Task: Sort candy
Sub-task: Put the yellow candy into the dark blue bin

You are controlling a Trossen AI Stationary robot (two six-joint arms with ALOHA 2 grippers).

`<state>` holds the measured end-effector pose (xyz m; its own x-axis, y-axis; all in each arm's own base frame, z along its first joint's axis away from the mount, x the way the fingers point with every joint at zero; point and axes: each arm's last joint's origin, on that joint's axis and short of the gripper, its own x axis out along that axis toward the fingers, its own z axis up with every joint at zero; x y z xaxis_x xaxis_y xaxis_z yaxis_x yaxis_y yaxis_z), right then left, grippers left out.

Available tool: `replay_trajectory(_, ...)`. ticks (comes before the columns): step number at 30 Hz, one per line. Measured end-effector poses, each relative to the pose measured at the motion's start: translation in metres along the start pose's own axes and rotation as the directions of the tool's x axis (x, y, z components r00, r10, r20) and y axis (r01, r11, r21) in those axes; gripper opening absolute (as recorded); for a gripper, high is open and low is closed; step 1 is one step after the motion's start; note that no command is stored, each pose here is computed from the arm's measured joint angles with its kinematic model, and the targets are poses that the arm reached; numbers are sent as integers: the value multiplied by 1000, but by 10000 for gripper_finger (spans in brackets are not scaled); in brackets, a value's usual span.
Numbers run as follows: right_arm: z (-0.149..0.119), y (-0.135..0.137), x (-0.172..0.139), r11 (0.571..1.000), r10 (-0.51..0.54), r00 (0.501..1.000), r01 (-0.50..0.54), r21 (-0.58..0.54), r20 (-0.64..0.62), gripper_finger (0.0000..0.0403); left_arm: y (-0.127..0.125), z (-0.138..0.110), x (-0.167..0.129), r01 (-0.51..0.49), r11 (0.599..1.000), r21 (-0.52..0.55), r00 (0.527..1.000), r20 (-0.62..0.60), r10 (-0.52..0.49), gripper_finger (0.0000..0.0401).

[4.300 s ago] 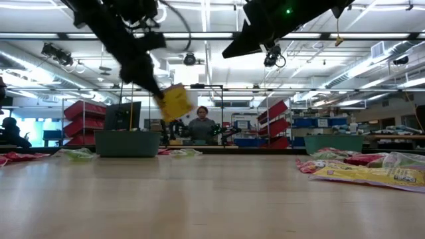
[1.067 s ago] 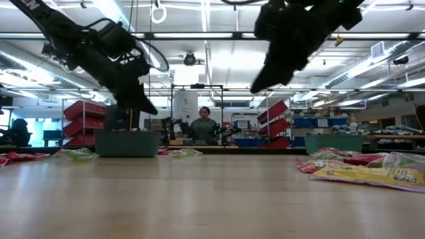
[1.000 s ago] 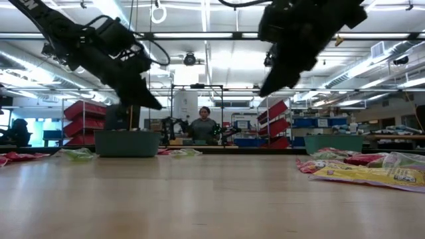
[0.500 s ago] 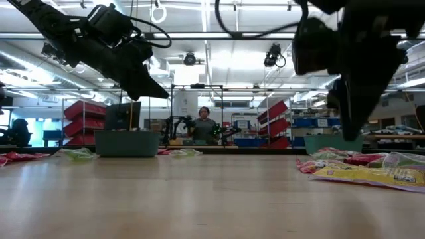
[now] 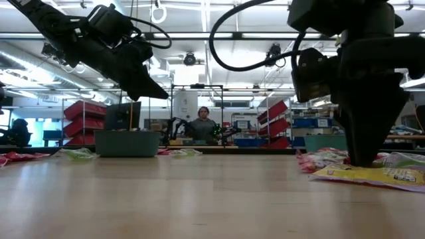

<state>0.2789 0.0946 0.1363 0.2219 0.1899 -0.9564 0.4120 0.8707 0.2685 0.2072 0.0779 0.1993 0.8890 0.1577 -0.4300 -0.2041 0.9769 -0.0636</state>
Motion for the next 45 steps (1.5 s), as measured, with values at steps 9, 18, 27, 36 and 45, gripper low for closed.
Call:
replay_trajectory(9,1,3,2,1000,13,999,-12,-16,36,73,0,0,0,0,1000,-5,1000,-1,0,0)
replay_trajectory(18,3,0,3,999,-11,999,12,-37,52,4,0,-1,0,0,1000,-5,1000,-7,0,0)
replay_trajectory(27,8,-18,-21,991,-131,983,132,2,131,0,0,-1,0,0,1000,-5,1000,-9,0,0)
replay_trajectory(36,13,-26,-58,988,-153,948,155,15,278,0,0,-1,0,0,1000,-6,1000,-9,0,0)
replay_trajectory(45,11,-20,-46,999,-23,989,19,27,146,52,-1,-1,0,21,1000,-8,1000,-9,-22,0)
